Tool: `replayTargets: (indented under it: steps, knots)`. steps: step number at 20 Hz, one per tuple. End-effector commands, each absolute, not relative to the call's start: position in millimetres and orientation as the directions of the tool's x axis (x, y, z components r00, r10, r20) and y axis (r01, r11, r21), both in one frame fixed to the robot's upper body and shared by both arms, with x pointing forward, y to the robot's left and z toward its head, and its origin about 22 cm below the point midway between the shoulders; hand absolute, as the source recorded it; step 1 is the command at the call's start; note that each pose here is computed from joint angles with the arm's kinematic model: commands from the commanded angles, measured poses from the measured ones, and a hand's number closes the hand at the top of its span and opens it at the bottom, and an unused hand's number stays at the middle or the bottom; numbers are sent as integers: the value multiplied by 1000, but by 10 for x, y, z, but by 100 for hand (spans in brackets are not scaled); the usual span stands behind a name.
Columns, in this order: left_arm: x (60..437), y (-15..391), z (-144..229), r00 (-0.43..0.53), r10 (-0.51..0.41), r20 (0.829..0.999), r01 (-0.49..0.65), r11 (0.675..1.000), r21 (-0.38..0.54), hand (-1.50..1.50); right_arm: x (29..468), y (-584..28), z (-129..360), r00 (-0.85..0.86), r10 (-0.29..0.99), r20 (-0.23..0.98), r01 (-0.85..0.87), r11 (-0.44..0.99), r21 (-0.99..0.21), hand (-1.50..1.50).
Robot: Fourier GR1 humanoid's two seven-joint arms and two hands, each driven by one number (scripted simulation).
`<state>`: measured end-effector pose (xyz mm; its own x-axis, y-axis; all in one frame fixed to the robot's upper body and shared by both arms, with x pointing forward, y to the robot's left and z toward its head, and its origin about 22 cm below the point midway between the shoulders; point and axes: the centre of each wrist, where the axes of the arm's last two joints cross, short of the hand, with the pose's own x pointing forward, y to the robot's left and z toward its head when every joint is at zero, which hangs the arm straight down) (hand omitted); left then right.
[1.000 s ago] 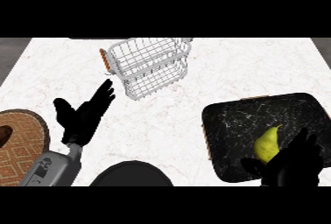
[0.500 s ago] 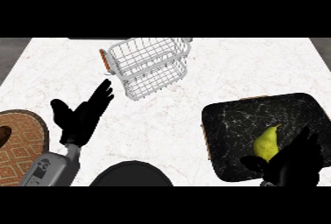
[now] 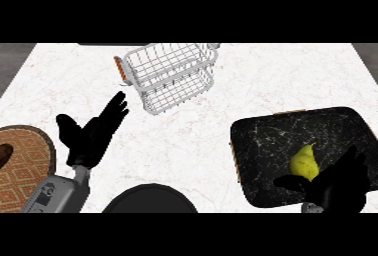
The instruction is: Pick the pear from the tray and place it in the tiered basket
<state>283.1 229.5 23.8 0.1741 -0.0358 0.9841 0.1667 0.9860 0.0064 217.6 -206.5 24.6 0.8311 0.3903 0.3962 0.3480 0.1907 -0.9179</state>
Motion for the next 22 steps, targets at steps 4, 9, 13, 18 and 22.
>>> replayTargets:
  steps: [4,9,13,18,22]
  knots:
    - [2880,2282,233,174,-26,984,185,983,-7,0,2326,-2121,-90,895,237,377,338,192,-922,-150]
    - [2752,2324,280,175,-39,984,175,985,8,0,2422,-2237,-67,826,330,457,385,263,-885,150]
    - [2791,2495,275,176,-41,984,171,985,11,0,2270,-2098,-225,830,371,417,350,235,-907,150]
    - [2743,2163,97,157,-37,987,174,985,9,0,2463,-2205,-213,820,391,418,375,185,-908,150]
    - [2848,2221,183,169,-31,985,184,983,-1,0,2518,-1918,2,637,688,347,220,270,-937,150]
